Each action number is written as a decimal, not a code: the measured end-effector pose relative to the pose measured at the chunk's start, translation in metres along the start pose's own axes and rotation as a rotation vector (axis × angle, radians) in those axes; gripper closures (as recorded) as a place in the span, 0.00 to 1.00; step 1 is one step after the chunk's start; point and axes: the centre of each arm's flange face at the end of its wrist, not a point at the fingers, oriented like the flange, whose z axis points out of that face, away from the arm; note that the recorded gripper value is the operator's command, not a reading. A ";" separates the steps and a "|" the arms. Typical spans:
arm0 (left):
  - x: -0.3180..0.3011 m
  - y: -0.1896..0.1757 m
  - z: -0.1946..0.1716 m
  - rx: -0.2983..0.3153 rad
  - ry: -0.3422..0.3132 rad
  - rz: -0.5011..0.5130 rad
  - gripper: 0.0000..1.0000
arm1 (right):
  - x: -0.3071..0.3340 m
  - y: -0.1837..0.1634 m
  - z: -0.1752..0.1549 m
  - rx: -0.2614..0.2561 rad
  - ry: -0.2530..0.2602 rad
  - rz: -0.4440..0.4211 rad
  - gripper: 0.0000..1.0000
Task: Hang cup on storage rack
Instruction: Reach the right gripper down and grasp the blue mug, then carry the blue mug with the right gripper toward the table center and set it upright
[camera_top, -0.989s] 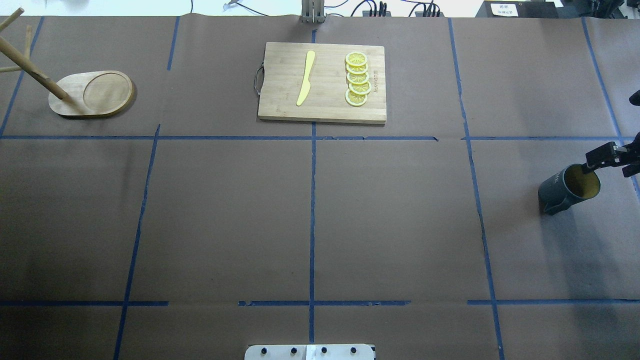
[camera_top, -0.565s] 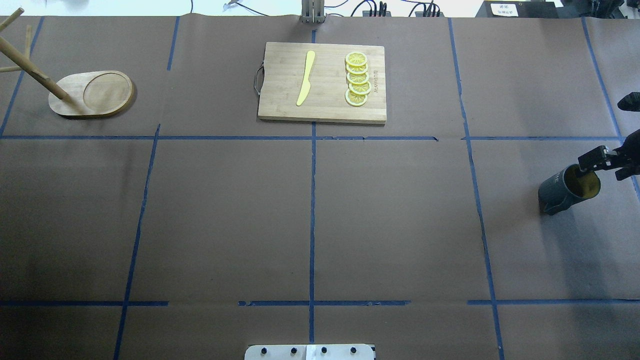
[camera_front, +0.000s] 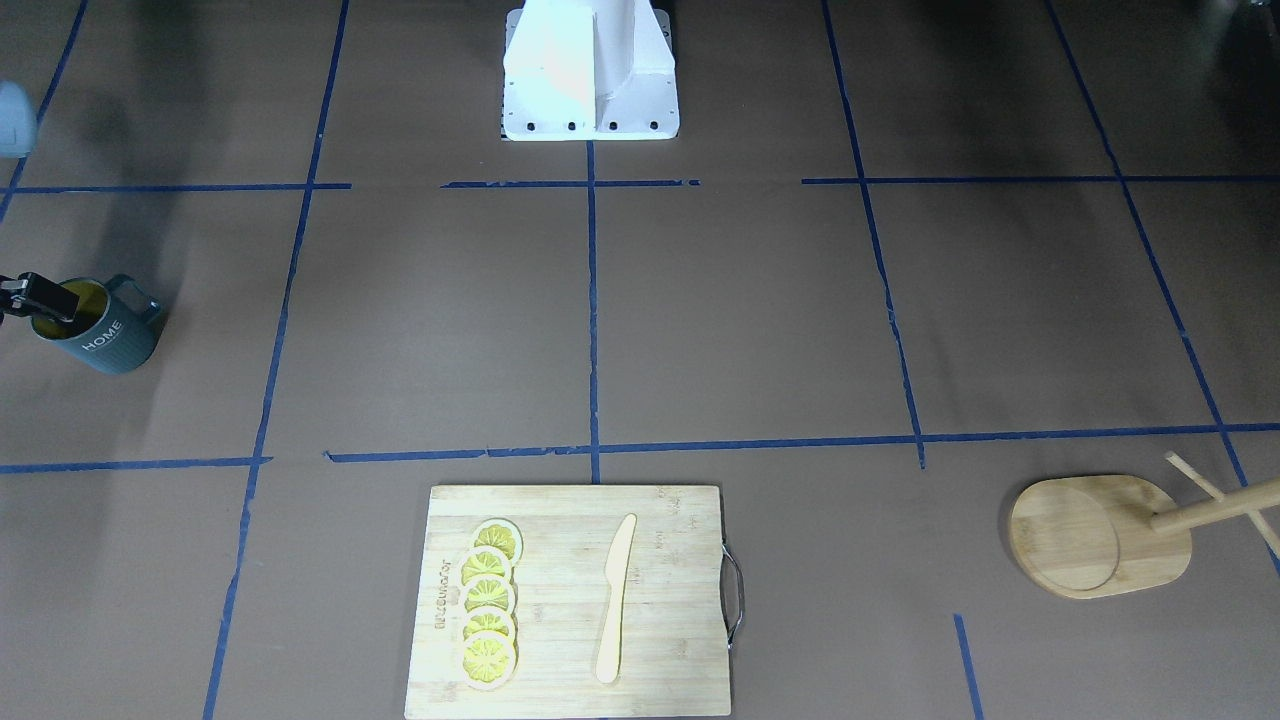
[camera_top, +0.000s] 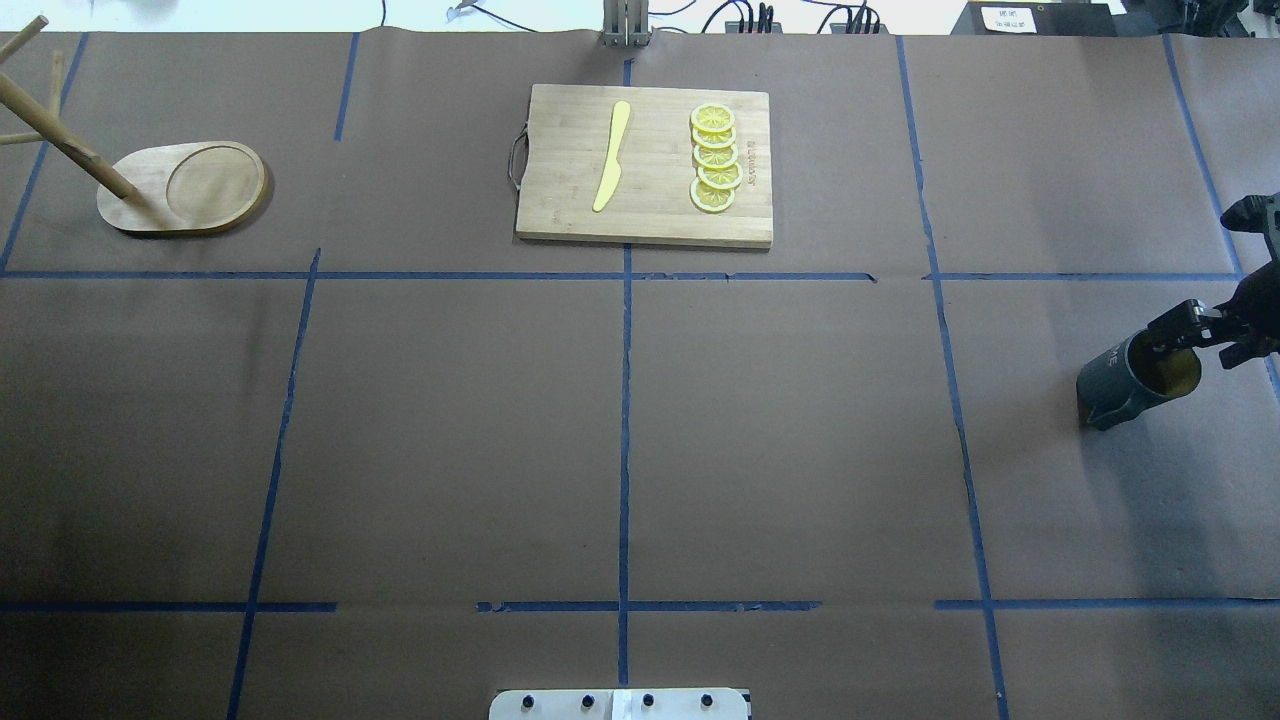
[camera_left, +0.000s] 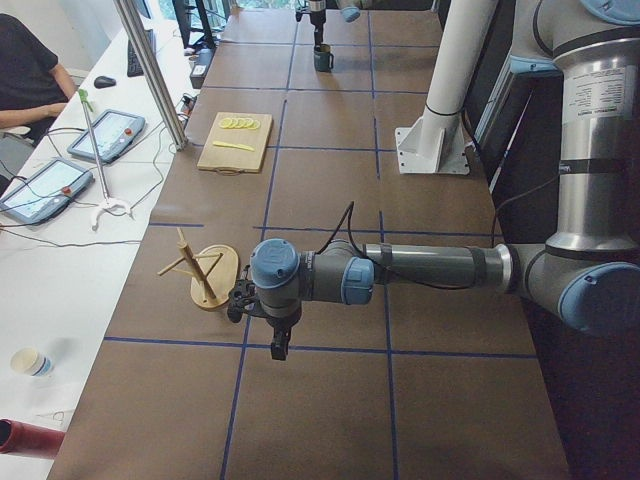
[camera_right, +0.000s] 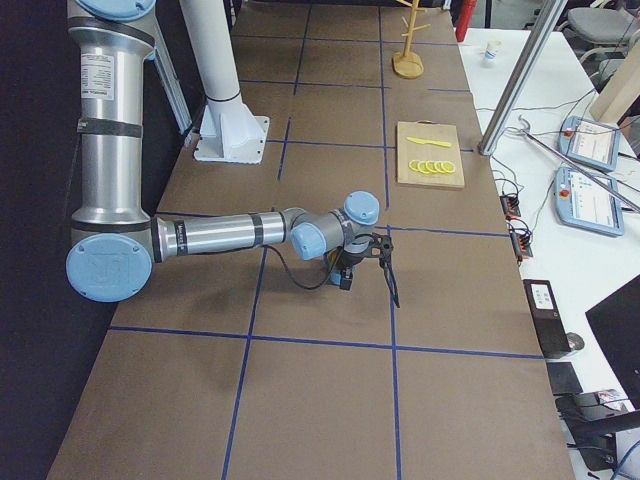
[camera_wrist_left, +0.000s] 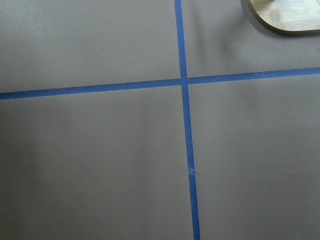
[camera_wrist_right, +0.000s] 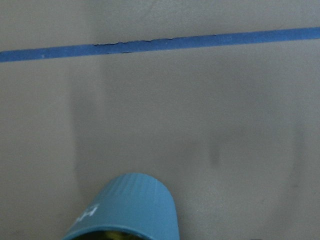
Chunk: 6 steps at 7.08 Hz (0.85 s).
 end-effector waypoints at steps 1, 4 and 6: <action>0.000 0.000 0.000 0.001 0.001 0.001 0.00 | -0.001 0.000 0.001 -0.001 -0.001 -0.007 1.00; 0.001 0.000 -0.001 0.002 0.003 0.003 0.00 | -0.008 0.001 -0.003 0.003 -0.010 -0.019 1.00; 0.001 0.000 -0.001 0.002 0.004 0.002 0.00 | -0.034 0.008 -0.036 0.038 -0.066 -0.043 1.00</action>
